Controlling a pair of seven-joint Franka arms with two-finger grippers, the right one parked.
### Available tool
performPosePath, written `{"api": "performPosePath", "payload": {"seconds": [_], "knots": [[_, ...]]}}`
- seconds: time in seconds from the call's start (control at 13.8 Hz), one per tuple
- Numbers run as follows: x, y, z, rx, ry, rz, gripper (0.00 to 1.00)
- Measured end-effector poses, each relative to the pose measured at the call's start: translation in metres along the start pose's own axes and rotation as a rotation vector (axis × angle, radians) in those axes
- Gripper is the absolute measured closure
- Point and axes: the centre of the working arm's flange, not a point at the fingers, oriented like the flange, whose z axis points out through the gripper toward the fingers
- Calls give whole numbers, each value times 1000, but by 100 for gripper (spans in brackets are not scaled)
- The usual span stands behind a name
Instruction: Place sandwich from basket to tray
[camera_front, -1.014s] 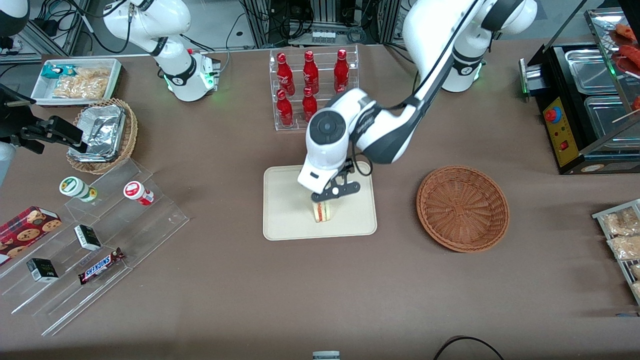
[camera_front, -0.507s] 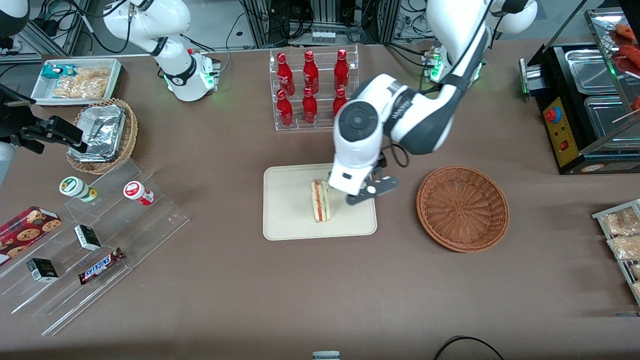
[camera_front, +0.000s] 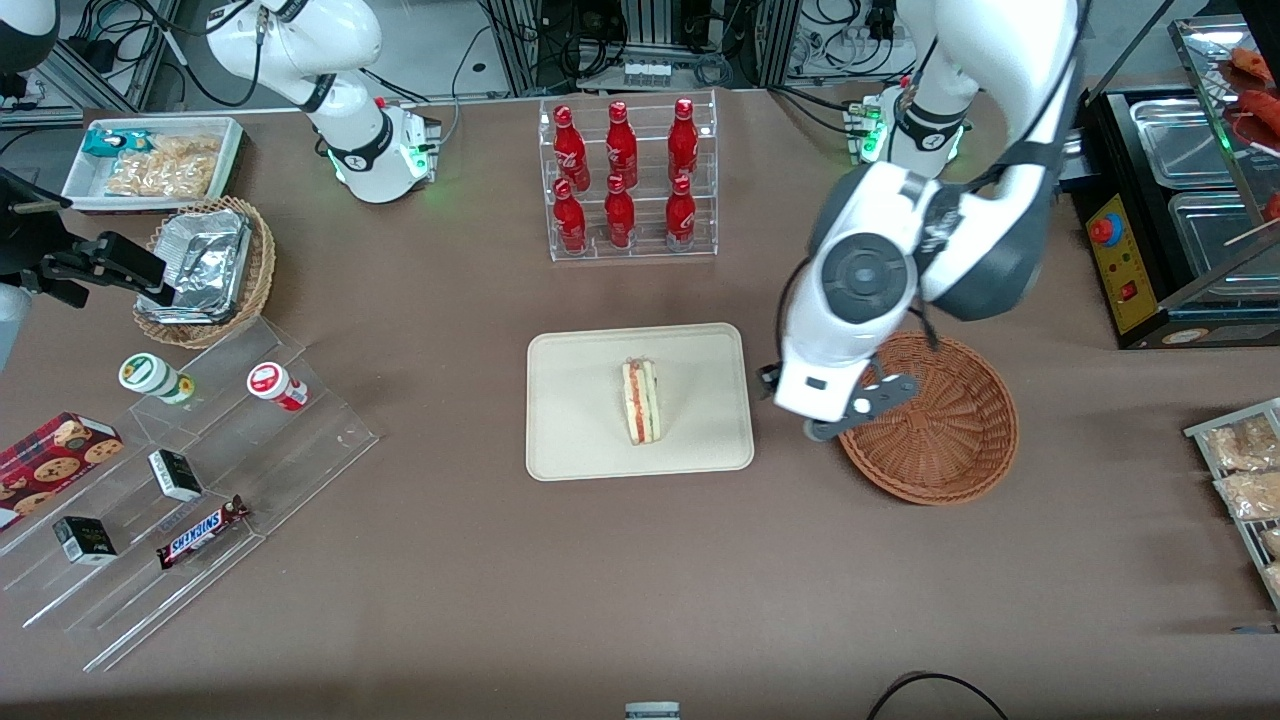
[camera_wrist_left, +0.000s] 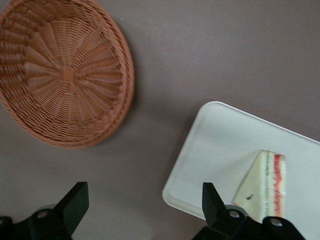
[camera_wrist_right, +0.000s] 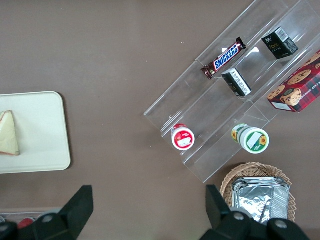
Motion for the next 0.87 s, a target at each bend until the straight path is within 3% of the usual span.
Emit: {"api": "performPosePath", "payload": {"seconds": [0.51, 0.87], "knots": [[25, -119, -23, -6, -27, 190, 0], [36, -200, -48, -2, -86, 374, 0]]}}
